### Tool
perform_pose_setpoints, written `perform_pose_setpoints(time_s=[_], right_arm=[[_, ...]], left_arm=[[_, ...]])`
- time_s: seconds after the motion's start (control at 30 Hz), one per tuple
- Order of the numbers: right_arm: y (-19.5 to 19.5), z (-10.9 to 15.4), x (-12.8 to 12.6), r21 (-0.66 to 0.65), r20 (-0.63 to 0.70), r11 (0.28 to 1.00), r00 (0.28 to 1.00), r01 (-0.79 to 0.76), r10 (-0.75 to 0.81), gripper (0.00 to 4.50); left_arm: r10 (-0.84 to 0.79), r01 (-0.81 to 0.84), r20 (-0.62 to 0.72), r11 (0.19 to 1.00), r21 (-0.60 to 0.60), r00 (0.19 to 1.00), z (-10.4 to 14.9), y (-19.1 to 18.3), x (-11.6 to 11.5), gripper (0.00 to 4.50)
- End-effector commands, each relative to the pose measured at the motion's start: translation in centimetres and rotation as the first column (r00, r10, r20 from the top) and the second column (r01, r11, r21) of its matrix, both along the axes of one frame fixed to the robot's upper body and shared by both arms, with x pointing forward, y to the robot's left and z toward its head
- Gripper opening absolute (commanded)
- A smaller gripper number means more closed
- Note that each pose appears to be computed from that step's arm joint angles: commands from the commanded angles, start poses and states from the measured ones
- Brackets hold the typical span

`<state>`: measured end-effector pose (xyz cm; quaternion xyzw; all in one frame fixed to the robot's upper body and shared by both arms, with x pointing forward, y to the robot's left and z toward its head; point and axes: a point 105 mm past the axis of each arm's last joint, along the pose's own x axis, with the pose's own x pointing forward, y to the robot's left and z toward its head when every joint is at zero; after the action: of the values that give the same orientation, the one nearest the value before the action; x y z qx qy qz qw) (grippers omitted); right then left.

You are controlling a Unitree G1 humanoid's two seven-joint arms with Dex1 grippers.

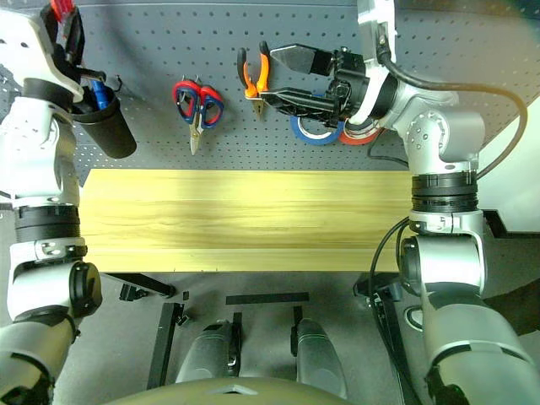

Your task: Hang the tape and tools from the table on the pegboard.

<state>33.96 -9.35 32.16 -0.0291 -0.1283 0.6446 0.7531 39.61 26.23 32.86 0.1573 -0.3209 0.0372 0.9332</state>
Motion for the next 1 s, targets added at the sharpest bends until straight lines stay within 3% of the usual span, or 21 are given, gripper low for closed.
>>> perform_pose_setpoints(time_s=[0.03, 0.2, 0.37, 0.5, 0.63, 0.73, 1.0], right_arm=[[-0.4, 1.1, -0.9, 0.020, 0.049, 1.000, 0.999, -0.001, 0.000, 4.50], [-0.4, 1.0, -1.0, 0.015, 0.050, 1.000, 0.999, 0.006, -0.007, 4.50], [-0.5, 0.9, -1.1, 0.005, 0.053, 1.000, 0.998, 0.013, -0.013, 4.50], [-0.7, 0.7, -1.2, 0.003, 0.048, 1.000, 0.999, 0.016, -0.016, 4.50], [-1.4, 0.2, -1.0, 0.002, 0.020, 0.999, 0.999, 0.035, -0.035, 4.50], [-2.4, -1.0, -0.8, -0.018, -0.027, 0.998, 0.998, 0.061, -0.062, 4.50], [-4.8, -5.9, -0.4, -0.139, -0.135, 0.982, 0.980, 0.127, -0.146, 4.50]], left_arm=[[0.024, -0.026, 0.046, 0.999, 0.039, 0.999, 0.3, 0.7, -0.7, 0.85], [0.068, -0.068, -0.002, 0.998, 0.002, 0.998, -1.5, 2.0, -0.3, 0.85], [0.074, -0.074, -0.016, 0.996, -0.044, 0.997, -2.3, 2.3, -0.6, 2.35], [0.043, -0.041, 0.025, 0.997, -0.057, 0.999, -1.2, 2.1, -1.9, 3.63], [-0.115, 0.117, 0.052, 0.992, -0.043, 0.992, -0.1, 0.4, -3.9, 3.63], [-0.337, 0.337, -0.033, 0.941, 0.007, 0.941, -1.0, -2.0, -5.8, 3.63], [-0.608, 0.687, -0.473, 0.726, -0.006, 0.638, -9.1, -5.2, -8.6, 3.63]])
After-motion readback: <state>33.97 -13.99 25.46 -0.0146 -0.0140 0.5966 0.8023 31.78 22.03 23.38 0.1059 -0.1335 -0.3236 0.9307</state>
